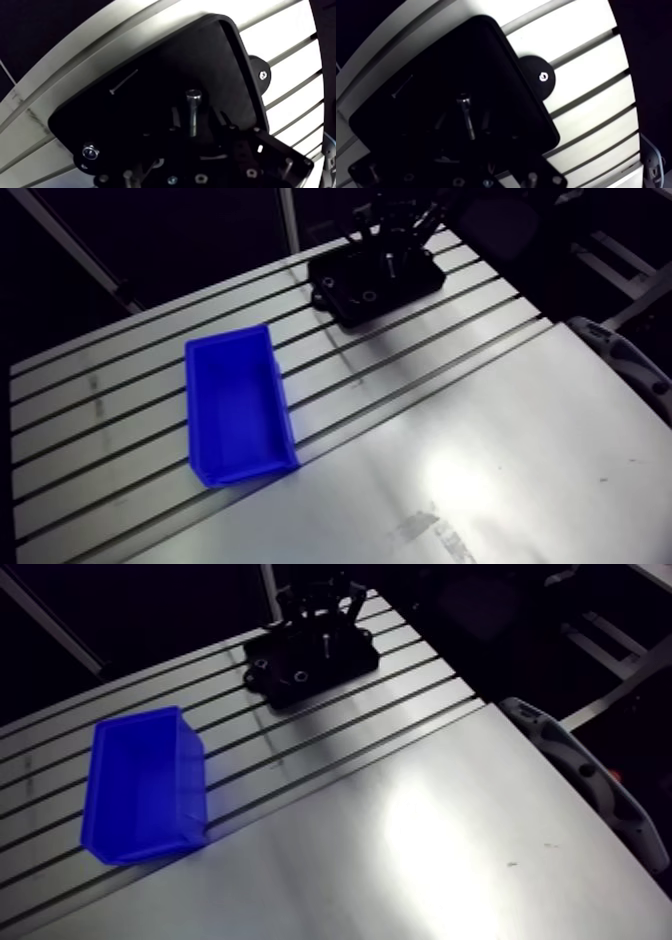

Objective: Pick up the M10 bolt from the tray and put it into the blue bin.

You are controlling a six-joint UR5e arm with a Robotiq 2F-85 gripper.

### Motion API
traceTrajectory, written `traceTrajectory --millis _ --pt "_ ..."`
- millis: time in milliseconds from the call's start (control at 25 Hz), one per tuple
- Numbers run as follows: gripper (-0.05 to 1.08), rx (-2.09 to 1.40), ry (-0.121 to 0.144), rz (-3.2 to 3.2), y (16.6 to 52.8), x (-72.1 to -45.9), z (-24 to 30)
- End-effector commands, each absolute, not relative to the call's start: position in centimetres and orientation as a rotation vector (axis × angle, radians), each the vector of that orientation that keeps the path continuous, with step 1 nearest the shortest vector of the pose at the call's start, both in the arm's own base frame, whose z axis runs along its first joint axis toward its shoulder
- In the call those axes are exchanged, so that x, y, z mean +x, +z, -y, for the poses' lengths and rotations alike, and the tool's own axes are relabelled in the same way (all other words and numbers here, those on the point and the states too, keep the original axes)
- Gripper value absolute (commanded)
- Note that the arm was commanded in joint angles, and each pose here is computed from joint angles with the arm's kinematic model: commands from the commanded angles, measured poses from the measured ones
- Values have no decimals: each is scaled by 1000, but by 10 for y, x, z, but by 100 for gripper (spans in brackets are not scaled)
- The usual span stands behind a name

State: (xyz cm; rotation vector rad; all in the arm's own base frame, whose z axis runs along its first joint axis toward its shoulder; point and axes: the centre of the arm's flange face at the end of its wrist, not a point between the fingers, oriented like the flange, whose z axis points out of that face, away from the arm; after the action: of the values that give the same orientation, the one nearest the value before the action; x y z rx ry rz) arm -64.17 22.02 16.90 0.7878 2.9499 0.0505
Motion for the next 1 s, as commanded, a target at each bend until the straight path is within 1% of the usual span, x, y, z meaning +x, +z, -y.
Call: traceTrajectory --millis 40,320,520,1000 --pt "68 787 50 -2948 168 -641 -220" --pt "70 784 49 -2947 166 -642 -220" --pt "75 785 49 -2948 167 -642 -220" --pt "77 783 50 -2949 167 -643 -219"
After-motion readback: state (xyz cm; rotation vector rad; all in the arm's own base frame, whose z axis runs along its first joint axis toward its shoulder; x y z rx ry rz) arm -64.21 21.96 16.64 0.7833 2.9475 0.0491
